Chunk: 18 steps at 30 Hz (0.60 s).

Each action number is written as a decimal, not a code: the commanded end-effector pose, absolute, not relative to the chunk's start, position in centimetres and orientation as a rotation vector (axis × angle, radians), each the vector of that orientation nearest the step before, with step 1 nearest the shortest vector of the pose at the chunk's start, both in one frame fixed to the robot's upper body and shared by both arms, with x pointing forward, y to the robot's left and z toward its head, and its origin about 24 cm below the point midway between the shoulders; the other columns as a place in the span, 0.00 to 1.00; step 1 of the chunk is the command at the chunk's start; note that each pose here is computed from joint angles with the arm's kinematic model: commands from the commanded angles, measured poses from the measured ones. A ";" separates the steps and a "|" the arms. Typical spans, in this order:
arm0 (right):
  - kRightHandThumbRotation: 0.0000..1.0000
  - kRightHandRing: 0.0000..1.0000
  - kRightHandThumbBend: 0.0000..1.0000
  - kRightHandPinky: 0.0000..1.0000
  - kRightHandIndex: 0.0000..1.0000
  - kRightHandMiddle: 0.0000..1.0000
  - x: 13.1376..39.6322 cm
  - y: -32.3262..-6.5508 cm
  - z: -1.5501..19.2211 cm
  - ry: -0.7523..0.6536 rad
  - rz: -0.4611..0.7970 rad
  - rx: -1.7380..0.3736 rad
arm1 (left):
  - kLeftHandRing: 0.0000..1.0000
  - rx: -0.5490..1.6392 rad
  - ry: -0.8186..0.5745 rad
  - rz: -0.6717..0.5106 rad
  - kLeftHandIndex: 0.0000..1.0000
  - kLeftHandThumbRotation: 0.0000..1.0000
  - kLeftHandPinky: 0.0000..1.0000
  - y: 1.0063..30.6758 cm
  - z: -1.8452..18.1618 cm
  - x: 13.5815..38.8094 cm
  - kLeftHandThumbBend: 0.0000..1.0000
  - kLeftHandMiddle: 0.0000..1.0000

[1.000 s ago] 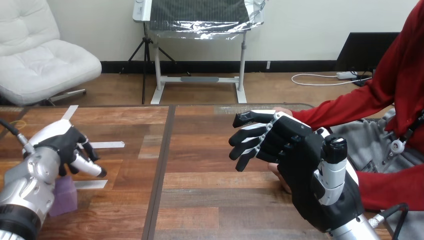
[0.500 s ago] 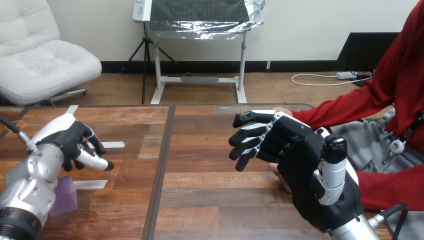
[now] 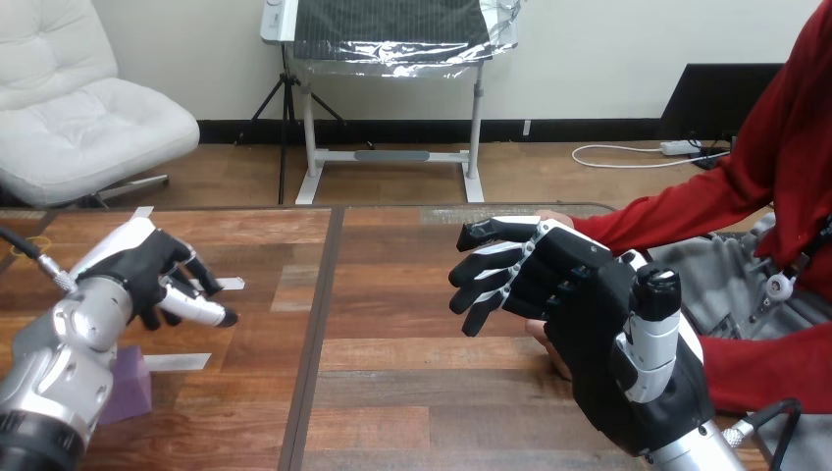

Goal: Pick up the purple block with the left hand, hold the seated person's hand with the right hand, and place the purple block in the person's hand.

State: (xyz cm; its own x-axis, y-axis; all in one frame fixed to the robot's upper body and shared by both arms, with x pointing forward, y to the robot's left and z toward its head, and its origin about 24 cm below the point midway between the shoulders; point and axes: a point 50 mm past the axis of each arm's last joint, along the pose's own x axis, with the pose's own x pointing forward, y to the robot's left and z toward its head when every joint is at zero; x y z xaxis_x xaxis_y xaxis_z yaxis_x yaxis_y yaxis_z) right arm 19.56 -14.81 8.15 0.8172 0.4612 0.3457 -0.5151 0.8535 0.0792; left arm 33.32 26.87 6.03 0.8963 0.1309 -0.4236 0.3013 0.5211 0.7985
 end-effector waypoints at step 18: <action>1.00 0.54 0.91 0.41 0.66 0.60 20.4 -14.7 10.0 -0.426 0.526 0.159 | 0.81 0.884 0.112 0.067 0.82 0.53 0.69 26.1 8.0 32.0 0.66 0.83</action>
State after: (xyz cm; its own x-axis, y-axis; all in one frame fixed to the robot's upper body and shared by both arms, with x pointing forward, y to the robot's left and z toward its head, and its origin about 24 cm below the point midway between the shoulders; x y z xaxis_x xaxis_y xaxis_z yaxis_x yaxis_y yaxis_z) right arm 19.56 -14.82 8.16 0.8171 0.4612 0.3458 -0.5150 0.8536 0.0785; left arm 31.69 26.15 5.87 0.9703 0.1025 -0.2189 0.1154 0.5996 0.7920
